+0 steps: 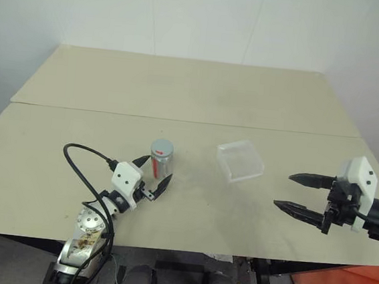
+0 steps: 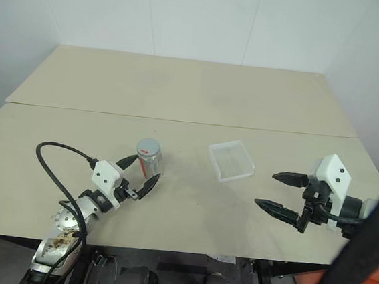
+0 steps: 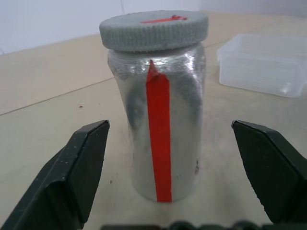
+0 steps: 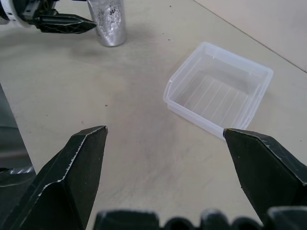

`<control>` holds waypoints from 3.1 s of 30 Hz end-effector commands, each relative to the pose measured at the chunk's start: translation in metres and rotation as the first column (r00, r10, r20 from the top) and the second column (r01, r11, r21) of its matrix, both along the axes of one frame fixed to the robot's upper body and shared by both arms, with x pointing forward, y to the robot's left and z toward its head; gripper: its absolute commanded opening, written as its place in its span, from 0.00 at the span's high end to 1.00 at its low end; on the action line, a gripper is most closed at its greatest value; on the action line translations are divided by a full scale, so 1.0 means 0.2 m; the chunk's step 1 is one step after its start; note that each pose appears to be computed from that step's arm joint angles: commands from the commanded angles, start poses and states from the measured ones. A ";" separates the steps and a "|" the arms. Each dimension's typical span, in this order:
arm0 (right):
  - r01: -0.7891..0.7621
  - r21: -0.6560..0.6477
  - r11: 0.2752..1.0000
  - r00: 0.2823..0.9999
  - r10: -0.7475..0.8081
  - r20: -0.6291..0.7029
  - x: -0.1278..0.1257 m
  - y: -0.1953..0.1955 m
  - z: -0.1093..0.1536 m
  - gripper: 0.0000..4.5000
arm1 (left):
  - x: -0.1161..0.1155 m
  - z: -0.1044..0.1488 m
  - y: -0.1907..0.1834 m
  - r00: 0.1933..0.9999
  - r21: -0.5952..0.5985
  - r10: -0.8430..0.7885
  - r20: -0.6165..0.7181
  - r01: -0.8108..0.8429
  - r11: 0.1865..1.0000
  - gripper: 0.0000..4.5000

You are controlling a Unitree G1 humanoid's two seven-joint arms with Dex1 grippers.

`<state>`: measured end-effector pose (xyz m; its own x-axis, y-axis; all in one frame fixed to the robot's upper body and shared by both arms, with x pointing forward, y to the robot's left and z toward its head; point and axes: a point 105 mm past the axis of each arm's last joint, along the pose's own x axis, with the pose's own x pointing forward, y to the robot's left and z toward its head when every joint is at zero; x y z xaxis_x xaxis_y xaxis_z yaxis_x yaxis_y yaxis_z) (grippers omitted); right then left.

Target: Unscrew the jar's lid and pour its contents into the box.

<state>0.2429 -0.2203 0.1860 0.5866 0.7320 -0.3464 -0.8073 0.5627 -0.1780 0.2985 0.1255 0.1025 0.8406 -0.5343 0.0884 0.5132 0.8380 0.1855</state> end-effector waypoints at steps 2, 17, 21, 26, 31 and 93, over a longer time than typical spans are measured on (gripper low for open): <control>0.012 -0.012 1.000 0.998 -0.012 0.065 -0.01 -0.02 0.08 0.00 | 0.04 0.05 -0.02 0.997 -0.024 0.018 0.078 -0.016 1.000 0.01; 0.054 -0.024 0.998 0.995 -0.052 0.083 0.03 -0.02 0.06 0.00 | 0.15 0.02 -0.05 0.993 -0.054 0.038 0.112 -0.032 0.998 0.05; 0.064 -0.018 0.998 0.994 -0.062 0.086 0.04 -0.02 0.06 0.00 | 0.16 0.03 -0.06 0.988 -0.070 0.065 0.142 -0.056 0.996 0.29; 0.066 0.028 0.997 0.991 -0.069 0.117 0.07 0.02 0.07 0.00 | 0.15 0.05 -0.07 0.982 -0.089 0.099 0.162 -0.085 0.992 0.56; 0.064 0.061 0.996 0.986 -0.073 0.153 0.12 0.07 0.09 0.00 | 0.14 0.05 -0.08 0.984 -0.074 0.078 0.163 -0.067 0.995 0.56; -0.022 0.441 0.897 0.931 -0.142 0.335 0.32 0.84 0.05 0.37 | 0.10 0.17 -0.43 0.943 -0.023 -0.294 0.159 0.301 0.953 0.56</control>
